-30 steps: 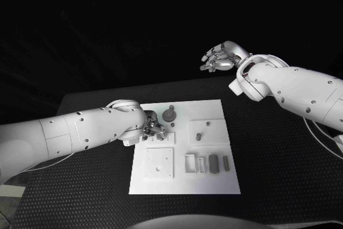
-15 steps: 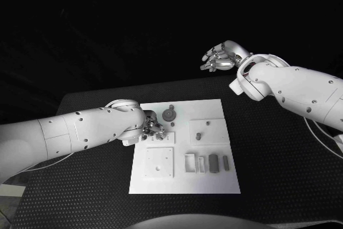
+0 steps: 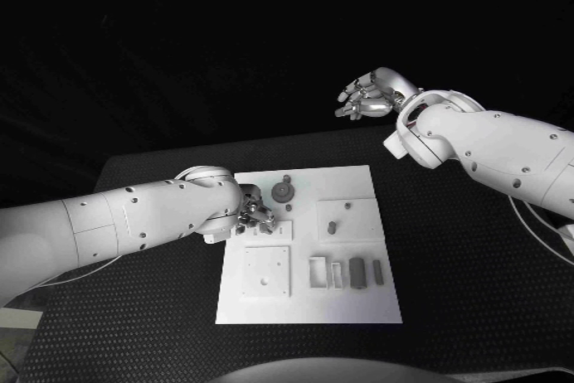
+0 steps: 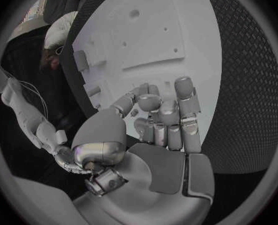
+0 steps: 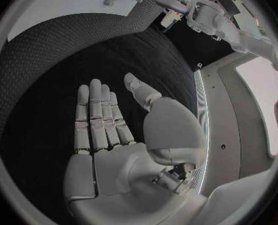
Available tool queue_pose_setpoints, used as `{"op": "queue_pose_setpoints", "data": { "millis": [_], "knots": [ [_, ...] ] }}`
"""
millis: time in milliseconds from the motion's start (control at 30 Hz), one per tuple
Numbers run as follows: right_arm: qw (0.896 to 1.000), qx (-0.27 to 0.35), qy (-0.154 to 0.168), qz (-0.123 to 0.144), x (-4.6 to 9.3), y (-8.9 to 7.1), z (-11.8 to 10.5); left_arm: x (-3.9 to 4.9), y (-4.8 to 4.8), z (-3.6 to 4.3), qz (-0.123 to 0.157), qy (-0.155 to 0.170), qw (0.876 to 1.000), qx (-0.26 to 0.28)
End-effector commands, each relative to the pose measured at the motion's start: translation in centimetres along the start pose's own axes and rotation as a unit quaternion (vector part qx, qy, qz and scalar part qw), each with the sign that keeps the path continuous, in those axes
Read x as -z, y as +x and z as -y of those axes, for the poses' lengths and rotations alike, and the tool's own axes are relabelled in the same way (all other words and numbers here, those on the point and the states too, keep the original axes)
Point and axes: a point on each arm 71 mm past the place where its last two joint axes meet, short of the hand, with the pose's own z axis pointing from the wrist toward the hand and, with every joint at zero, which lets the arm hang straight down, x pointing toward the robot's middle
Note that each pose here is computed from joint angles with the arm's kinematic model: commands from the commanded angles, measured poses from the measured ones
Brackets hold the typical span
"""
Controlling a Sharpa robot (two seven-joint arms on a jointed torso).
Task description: Assemble the parts on the task board
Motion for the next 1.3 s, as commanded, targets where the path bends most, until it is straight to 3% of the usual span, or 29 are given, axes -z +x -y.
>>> {"op": "queue_pose_setpoints", "data": {
  "millis": [33,1300],
  "knots": [
    [1.000,-0.002,-0.006,-0.005,0.01,0.09,-0.11,-0.05,0.20,-0.09,-0.003,0.001,1.000,-0.018],
    [1.000,-0.002,-0.003,-0.005,0.11,0.03,0.02,-0.03,0.32,0.19,-0.004,0.004,1.000,-0.016]
  ]
}}
